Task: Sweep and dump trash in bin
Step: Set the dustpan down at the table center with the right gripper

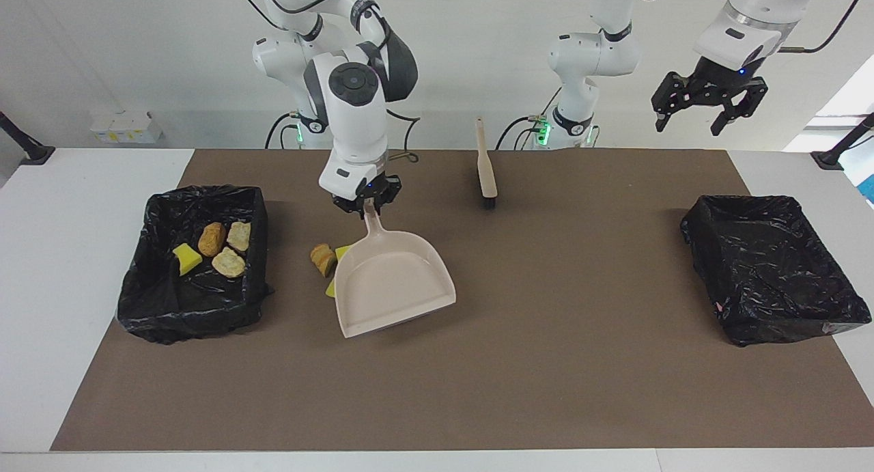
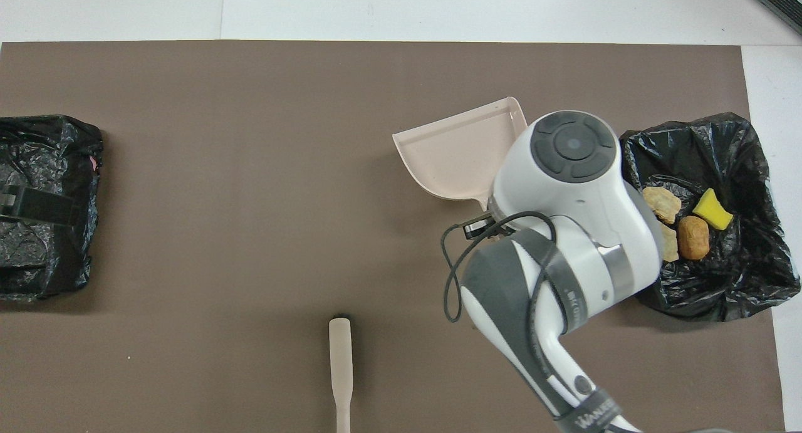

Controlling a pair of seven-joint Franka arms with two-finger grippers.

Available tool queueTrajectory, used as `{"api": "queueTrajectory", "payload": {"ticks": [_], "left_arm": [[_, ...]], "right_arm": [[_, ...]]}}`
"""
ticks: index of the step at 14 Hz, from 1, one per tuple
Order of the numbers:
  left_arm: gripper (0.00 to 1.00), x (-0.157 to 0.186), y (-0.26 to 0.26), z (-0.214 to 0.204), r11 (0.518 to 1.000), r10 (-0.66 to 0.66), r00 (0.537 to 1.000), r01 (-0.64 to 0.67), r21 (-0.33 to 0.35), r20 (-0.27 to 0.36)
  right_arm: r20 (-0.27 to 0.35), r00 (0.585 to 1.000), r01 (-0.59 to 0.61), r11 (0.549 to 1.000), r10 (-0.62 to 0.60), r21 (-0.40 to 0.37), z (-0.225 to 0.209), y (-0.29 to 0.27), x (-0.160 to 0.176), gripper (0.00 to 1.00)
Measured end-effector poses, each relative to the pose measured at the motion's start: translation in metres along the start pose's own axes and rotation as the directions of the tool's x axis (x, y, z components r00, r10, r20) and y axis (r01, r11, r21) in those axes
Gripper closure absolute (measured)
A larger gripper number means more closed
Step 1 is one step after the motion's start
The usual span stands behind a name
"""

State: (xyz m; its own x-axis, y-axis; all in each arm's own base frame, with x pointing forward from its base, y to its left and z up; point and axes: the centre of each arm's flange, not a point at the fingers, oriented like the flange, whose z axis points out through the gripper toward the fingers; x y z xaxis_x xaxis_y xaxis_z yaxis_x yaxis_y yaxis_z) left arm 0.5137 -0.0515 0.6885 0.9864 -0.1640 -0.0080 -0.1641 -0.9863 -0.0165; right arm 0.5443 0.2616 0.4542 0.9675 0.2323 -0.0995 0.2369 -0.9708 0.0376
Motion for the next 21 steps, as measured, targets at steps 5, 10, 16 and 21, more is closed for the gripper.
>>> {"api": "queueTrajectory", "payload": {"ticks": [5, 10, 16, 21], "left_arm": [[0.0, -0.001, -0.024, 0.002, 0.999, -0.044, 0.999, 0.044, -0.001, 0.004], [0.0, 0.006, -0.028, 0.012, 0.999, -0.05, 0.999, 0.05, -0.002, 0.022], [0.0, 0.006, -0.024, 0.005, 0.999, -0.043, 0.999, 0.043, -0.001, 0.008], [0.0, 0.002, -0.025, 0.001, 0.999, -0.047, 0.999, 0.047, 0.0, 0.0]], "right_arm": [[-0.033, 0.988, -0.152, 0.988, 0.152, 0.008, 0.032, -0.095, 0.036, 0.69], [-0.085, 0.968, -0.233, 0.971, 0.237, 0.049, 0.088, -0.173, 0.059, 0.69], [-0.119, 0.96, -0.245, 0.967, 0.253, 0.072, 0.082, -0.174, 0.068, 0.38], [-0.104, 0.957, -0.264, 0.963, 0.269, 0.061, 0.034, -0.152, 0.046, 0.0]]}}
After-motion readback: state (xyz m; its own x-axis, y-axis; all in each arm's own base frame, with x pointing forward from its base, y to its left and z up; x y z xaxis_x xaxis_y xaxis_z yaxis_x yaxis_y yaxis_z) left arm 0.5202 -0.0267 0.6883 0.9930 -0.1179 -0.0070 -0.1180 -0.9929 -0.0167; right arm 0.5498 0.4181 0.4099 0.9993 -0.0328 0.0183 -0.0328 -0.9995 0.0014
